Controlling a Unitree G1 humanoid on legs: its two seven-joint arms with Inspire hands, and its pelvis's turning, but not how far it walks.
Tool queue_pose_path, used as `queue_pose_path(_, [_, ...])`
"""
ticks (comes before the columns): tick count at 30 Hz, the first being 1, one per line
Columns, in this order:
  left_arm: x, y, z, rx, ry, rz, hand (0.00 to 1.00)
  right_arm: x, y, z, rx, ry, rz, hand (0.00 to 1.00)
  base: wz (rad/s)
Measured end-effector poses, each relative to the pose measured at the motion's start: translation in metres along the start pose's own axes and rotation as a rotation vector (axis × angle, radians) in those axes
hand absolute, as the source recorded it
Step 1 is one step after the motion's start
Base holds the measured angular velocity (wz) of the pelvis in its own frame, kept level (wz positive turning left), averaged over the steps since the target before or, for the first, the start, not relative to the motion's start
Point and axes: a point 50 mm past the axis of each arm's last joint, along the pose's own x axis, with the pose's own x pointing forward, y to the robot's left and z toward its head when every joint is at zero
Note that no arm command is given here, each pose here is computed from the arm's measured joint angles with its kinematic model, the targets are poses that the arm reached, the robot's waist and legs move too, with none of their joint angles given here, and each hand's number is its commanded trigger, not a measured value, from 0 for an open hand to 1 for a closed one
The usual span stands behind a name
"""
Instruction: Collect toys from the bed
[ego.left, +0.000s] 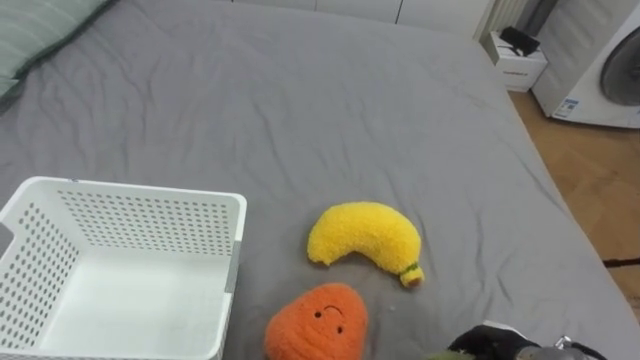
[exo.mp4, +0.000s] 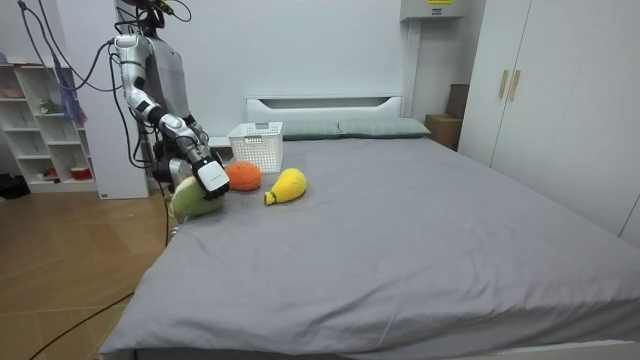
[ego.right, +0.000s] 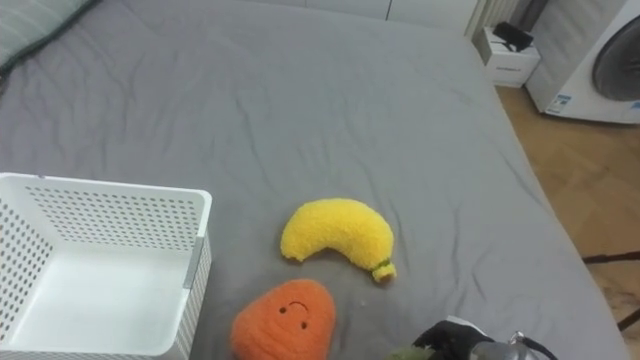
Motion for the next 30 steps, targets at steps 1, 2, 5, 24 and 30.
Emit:
queue_pose_path(1, [0.000,0.000,0.000,-0.001,0.000,0.001,0.00,0.000,0.000,0.000,0.000,0.000,-0.006,1.00,0.00])
queue_pose_path(2, [0.000,0.000,0.001,-0.002,-0.002,0.002,0.00,0.000,-0.001,0.000,0.000,0.000,-0.020,1.00,0.00])
queue_pose_path(5, [0.000,0.001,0.001,-0.008,-0.002,0.005,0.00,-0.001,-0.005,0.003,-0.001,-0.013,-0.073,1.00,0.00])
queue_pose_path(24, [0.001,0.000,0.005,-0.010,-0.016,-0.006,0.00,-0.096,-0.080,0.119,-0.058,-0.580,-0.570,1.00,0.00])
queue_pose_path(30, [0.000,0.000,0.007,-0.008,-0.031,-0.004,0.00,-0.127,-0.089,0.151,-0.046,-0.755,-0.667,1.00,0.00])
